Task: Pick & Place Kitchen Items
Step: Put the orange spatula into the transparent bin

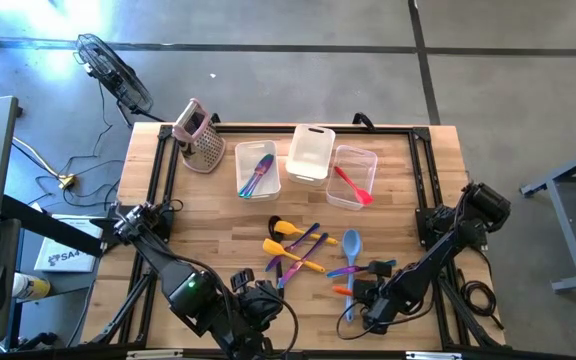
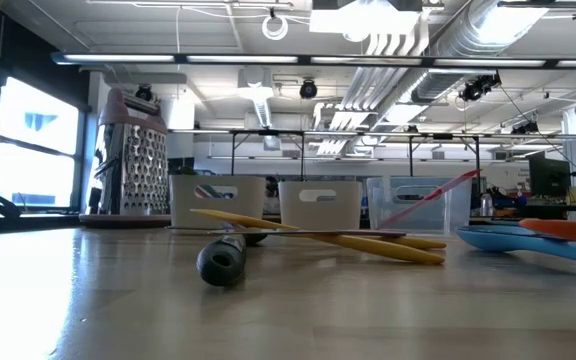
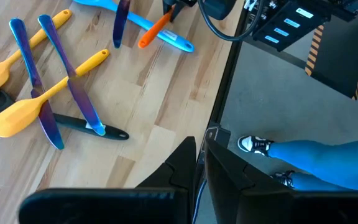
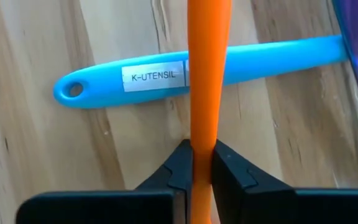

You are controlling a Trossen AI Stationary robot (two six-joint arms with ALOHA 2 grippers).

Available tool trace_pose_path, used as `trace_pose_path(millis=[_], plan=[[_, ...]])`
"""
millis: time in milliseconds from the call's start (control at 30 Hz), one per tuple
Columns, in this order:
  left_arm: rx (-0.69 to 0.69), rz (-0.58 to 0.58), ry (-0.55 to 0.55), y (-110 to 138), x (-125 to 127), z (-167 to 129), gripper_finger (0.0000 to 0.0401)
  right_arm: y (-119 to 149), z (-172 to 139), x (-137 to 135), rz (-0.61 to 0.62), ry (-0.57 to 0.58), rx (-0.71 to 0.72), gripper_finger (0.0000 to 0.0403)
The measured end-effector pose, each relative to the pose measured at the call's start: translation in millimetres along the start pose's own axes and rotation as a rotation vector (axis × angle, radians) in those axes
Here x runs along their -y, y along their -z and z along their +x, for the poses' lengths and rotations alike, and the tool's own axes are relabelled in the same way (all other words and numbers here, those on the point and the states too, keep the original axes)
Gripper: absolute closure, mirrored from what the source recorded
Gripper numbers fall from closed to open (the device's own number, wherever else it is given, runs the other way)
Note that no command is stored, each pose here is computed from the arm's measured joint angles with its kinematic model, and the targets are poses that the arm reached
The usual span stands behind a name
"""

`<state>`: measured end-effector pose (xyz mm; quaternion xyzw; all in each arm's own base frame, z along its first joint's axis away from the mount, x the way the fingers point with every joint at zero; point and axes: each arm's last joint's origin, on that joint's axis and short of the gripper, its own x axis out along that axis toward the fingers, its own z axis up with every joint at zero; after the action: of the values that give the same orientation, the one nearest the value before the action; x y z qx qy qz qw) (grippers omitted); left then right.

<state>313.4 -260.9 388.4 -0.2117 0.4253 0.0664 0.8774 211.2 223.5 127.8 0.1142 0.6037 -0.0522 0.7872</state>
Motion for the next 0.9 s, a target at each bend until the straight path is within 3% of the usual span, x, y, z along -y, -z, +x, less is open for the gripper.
trace_pose_path(millis=[233,600,900], plan=[[-0.001,0.000,0.001,0,0,0,0.0370,-1,-9,-1,0.035,-0.050,-0.002,0.0378],[-0.024,-0.001,0.015,1,0,0,0.0370,-5,-50,-5,0.093,-0.170,0.083,0.0378],[-0.025,0.000,0.016,1,0,0,0.0370,-22,-114,-17,0.101,-0.207,0.341,0.0378]])
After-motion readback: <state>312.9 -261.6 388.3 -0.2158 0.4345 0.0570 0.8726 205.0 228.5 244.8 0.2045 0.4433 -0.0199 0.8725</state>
